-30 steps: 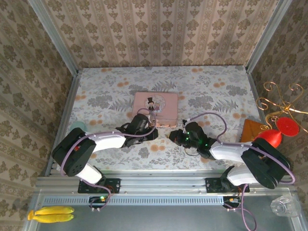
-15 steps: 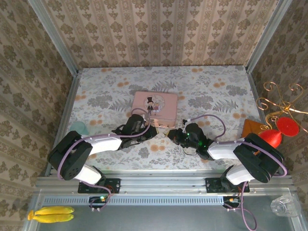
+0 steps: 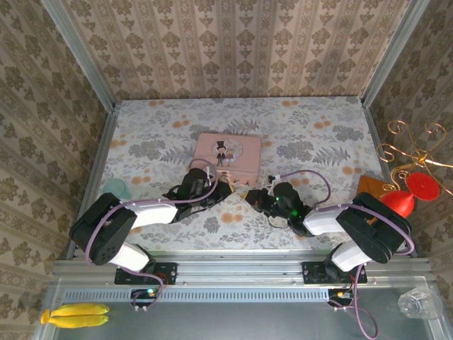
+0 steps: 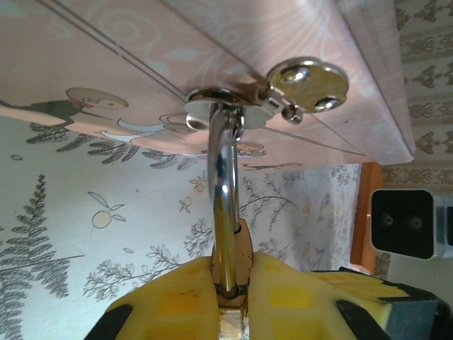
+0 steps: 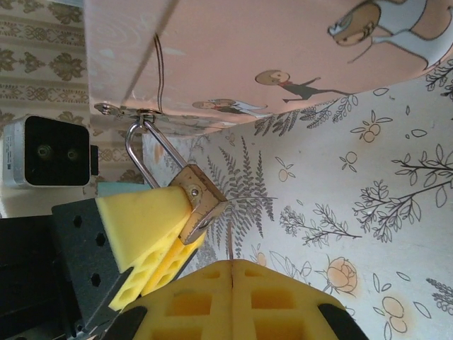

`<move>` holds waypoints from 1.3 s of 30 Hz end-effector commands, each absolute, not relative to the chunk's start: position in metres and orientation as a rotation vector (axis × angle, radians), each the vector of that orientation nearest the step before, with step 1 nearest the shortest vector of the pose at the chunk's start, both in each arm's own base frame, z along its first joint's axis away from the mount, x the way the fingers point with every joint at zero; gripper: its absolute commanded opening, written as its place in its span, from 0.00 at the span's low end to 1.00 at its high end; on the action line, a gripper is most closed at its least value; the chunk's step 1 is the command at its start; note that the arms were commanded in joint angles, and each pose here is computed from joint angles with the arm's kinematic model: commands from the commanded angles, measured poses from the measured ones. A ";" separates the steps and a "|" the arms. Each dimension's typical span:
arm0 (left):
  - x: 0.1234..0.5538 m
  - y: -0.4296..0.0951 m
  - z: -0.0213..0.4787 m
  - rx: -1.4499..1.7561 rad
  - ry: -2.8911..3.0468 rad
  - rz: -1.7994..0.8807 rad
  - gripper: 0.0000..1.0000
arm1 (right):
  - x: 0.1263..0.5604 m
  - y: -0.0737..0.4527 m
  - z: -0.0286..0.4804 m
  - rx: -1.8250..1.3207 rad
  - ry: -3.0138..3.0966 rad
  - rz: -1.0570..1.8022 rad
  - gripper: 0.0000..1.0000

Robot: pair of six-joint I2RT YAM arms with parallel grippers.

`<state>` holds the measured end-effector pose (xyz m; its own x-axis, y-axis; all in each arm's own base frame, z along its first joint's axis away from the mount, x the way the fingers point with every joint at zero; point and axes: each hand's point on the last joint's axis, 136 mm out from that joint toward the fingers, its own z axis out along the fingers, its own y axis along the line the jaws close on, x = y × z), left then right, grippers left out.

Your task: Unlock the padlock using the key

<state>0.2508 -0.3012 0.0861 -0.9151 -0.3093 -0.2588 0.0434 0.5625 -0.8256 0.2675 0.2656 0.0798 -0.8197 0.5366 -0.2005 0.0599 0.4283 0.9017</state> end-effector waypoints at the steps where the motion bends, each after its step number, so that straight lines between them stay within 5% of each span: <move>1: 0.265 -0.310 0.136 -0.179 2.225 -1.429 0.00 | 0.265 0.271 0.083 0.505 2.209 1.438 0.00; 39: 0.267 -0.317 0.148 -0.240 2.143 -1.579 0.00 | 0.278 0.272 0.115 0.552 1.995 1.605 0.00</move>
